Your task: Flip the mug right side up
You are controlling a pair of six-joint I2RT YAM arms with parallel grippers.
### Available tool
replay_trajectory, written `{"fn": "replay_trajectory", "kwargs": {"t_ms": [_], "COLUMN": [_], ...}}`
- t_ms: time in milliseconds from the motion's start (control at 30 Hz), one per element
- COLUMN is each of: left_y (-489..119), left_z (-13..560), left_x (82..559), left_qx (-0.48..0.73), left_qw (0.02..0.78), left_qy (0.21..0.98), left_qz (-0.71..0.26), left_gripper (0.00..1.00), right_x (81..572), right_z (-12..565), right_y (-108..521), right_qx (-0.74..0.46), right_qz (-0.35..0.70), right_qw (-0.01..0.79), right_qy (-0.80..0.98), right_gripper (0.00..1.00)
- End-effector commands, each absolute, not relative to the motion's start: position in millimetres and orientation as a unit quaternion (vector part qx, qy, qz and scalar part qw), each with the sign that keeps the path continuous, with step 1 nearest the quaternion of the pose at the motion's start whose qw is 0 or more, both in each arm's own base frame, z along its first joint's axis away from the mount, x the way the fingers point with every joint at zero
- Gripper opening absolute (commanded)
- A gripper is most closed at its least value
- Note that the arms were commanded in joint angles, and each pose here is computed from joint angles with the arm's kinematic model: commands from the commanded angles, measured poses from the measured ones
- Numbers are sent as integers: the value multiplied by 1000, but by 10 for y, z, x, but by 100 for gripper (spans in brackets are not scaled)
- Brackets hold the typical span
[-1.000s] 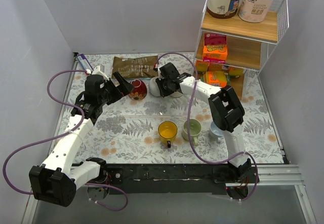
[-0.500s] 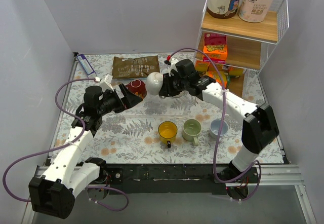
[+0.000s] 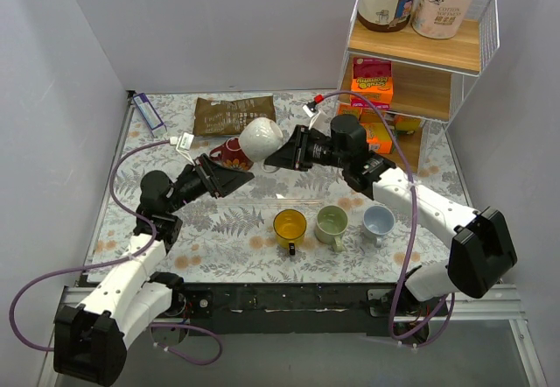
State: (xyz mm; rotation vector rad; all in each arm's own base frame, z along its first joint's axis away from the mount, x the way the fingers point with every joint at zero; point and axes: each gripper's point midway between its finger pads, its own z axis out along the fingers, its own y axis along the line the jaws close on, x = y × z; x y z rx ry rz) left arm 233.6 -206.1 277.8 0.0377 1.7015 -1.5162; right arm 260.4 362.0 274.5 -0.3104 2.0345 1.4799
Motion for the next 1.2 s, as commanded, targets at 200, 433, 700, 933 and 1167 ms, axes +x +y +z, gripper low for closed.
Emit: {"fn": "replay_trajectory", "kwargs": {"t_ms": [200,433,700,933,1167], "left_y": [-2486,-2555,-2486,-2507,-2495], "left_z": [3086,3259,3357,3374,3363], "left_x": [2151,2130,2150,2126,2115], "left_qx": [81,76,34,37,37], "left_qw": [403,412,417,402,406], "left_qy": [622,600,586,586,587], "left_qz": [-666,-682,-694,-702,-700], "left_gripper": [71,65,55,43,33], "right_x": [2135,2013,1942,1903,1885], "right_z": [3896,3967,3997,3989,3959], "right_y": [3672,3681,3621,3615,3612], "right_qx": [-130,-136,-138,-146,-148], "right_qz": [704,727,732,733,734], "right_qw": [335,322,328,323,319], "right_qy": [612,591,581,580,580], "right_gripper": [1,1,1,1,1]}}
